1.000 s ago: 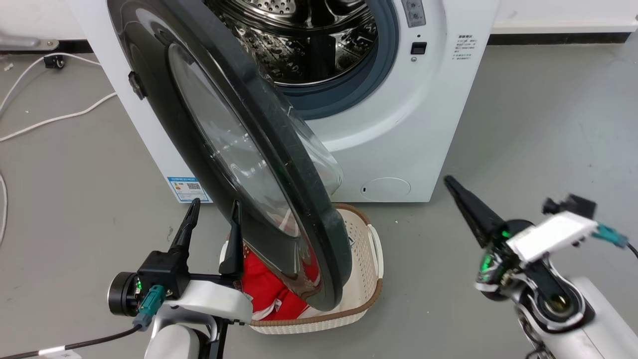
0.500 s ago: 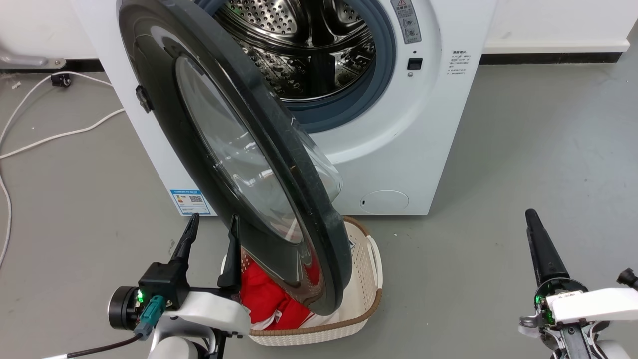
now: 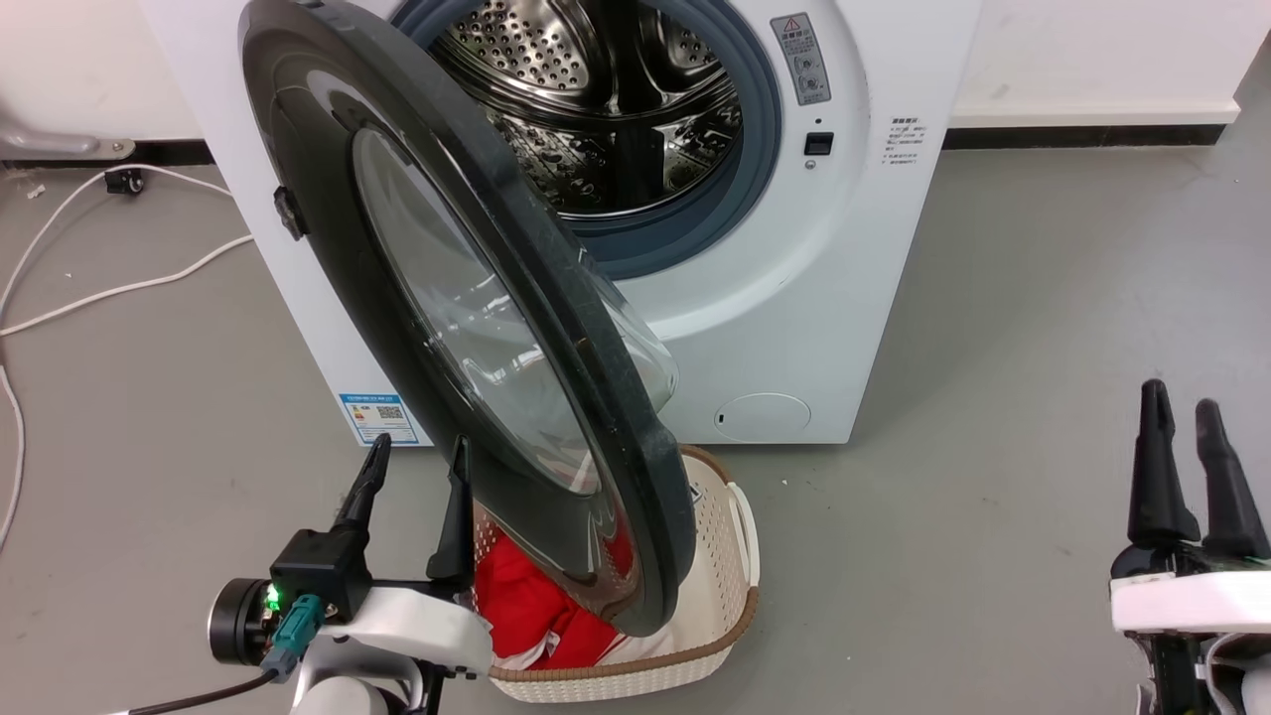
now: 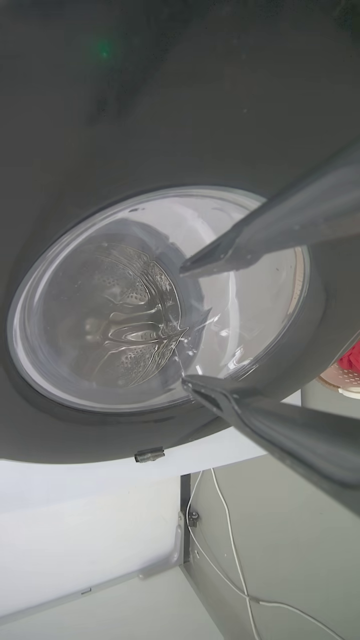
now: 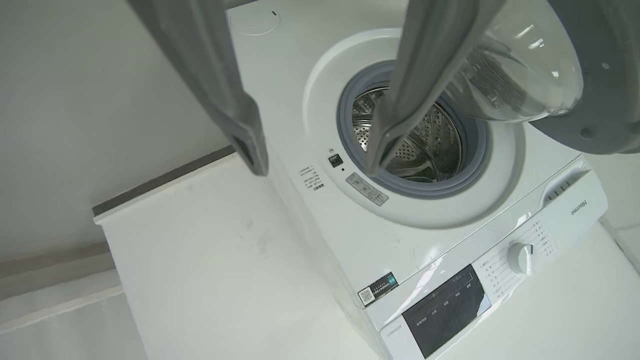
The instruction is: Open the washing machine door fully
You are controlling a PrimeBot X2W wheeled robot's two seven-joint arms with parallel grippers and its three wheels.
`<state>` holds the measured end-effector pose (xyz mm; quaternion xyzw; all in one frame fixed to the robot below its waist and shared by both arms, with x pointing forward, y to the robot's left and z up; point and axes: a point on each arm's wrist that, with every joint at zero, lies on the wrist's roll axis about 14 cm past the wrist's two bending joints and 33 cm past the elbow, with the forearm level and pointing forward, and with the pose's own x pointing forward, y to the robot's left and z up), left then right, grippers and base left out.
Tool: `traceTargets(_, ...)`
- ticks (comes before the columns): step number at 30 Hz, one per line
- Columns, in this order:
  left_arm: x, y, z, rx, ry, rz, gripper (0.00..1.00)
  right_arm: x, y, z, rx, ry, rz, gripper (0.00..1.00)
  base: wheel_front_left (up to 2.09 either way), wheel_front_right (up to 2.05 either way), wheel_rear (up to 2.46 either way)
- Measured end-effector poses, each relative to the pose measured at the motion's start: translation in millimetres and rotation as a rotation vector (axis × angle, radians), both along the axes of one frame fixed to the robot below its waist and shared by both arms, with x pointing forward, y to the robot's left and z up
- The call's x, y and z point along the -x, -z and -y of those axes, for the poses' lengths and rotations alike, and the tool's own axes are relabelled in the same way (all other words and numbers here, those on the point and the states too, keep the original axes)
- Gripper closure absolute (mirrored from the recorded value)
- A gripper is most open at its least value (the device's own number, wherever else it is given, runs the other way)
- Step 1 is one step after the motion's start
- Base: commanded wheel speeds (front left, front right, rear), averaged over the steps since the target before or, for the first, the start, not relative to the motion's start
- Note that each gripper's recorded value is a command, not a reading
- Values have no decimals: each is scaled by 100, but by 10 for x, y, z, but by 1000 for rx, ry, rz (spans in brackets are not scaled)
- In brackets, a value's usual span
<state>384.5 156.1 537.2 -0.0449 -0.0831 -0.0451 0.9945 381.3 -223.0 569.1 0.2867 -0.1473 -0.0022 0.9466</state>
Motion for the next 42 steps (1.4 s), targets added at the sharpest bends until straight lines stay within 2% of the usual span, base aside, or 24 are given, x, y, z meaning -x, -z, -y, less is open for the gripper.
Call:
traceTargets(6,5,-29,-43,-7,-13,9,0,80,-149,-248,294,-14,40,0,0,0,0)
traceTargets(11,19,-40,-55,-8,-14,13,0,151,-66,-488,438,-65,10,0,0,0,0)
traceTargets(15,40,-30,-62,-14,-16,11,0,223,97,-588,479,-94,-42,0,0,0,0)
traceTargets(22,43,-5,-47,-24,-10,4,0,264,284,-516,530,-73,-107,0,0,0,0)
traceTargets(42,33,41,-46,-35,-8,-9,0,246,360,-469,530,-53,-130,0,0,0,0)
